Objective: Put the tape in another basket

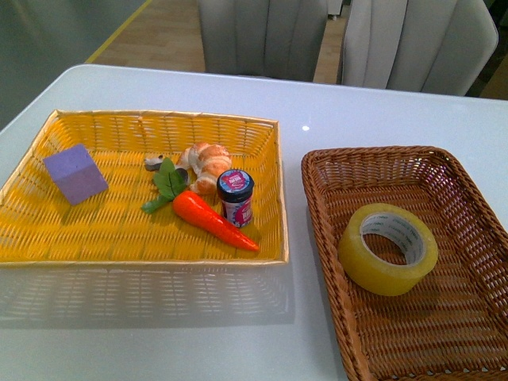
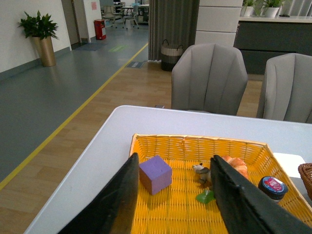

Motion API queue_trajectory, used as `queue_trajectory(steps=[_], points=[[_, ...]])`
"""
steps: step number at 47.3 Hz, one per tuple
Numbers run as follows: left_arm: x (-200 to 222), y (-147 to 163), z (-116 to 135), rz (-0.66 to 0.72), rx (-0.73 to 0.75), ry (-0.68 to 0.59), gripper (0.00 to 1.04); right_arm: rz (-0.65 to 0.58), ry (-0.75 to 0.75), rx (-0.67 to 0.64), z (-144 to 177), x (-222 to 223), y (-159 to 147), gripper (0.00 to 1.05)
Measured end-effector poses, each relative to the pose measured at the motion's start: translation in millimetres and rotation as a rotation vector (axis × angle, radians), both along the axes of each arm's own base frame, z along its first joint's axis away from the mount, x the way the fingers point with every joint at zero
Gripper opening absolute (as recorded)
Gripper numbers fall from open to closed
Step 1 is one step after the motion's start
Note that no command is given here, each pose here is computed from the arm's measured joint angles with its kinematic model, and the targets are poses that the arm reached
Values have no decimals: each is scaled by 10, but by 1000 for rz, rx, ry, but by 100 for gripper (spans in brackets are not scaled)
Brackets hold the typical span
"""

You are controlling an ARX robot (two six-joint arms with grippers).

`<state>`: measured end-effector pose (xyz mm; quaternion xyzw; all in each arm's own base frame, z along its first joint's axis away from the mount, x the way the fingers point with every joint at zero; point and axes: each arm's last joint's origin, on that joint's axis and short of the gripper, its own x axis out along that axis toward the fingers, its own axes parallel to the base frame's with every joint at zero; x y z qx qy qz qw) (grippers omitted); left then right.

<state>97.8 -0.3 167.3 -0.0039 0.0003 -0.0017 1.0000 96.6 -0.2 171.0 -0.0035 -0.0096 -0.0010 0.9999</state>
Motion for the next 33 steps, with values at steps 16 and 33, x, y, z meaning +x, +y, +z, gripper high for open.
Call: queue_trajectory(steps=[16, 33], points=[[0, 0, 0, 0, 2, 0, 96, 0, 0, 0, 0, 0, 0, 96], [0, 0, 0, 0, 2, 0, 96, 0, 0, 0, 0, 0, 0, 96]])
